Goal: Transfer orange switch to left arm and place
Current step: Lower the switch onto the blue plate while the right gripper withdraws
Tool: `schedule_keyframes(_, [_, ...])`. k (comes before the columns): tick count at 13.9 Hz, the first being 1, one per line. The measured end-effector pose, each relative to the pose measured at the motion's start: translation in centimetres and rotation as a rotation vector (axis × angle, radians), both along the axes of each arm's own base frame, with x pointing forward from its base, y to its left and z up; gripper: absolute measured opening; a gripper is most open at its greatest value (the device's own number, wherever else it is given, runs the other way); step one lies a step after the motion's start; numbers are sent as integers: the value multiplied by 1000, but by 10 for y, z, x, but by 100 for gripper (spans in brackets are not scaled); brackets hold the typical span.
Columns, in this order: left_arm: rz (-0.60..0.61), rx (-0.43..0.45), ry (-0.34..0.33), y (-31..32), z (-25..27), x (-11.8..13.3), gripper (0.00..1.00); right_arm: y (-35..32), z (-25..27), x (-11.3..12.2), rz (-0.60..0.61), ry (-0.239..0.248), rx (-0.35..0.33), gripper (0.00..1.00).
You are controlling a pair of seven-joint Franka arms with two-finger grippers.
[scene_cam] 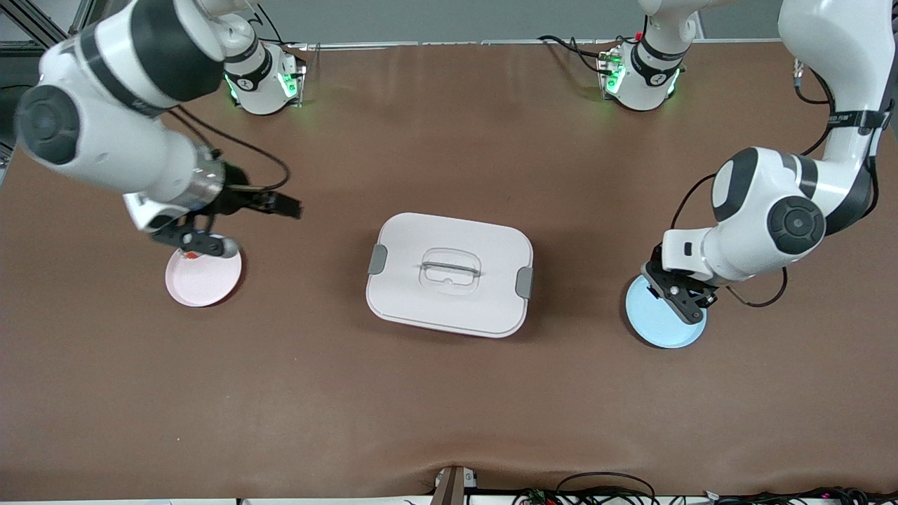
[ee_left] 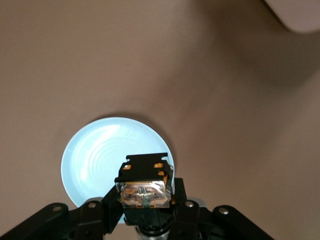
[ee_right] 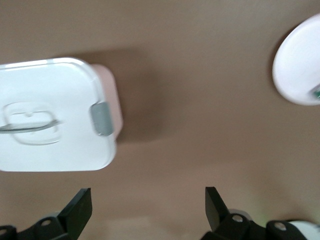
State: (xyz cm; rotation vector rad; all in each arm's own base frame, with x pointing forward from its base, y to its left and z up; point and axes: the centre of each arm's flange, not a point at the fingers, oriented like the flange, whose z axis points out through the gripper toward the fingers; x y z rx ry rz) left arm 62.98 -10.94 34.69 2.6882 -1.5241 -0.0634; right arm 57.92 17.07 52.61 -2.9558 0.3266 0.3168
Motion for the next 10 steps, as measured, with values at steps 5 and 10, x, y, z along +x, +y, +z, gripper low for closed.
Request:
schedule_keyframes(5, [-290, 22, -12, 33, -44, -1, 42, -74, -6, 15, 116, -46, -83, 100])
schedule_keyframes(10, [-547, -5, -79, 67, -96, -24, 42, -138, 19, 14, 152, -100, -88, 100])
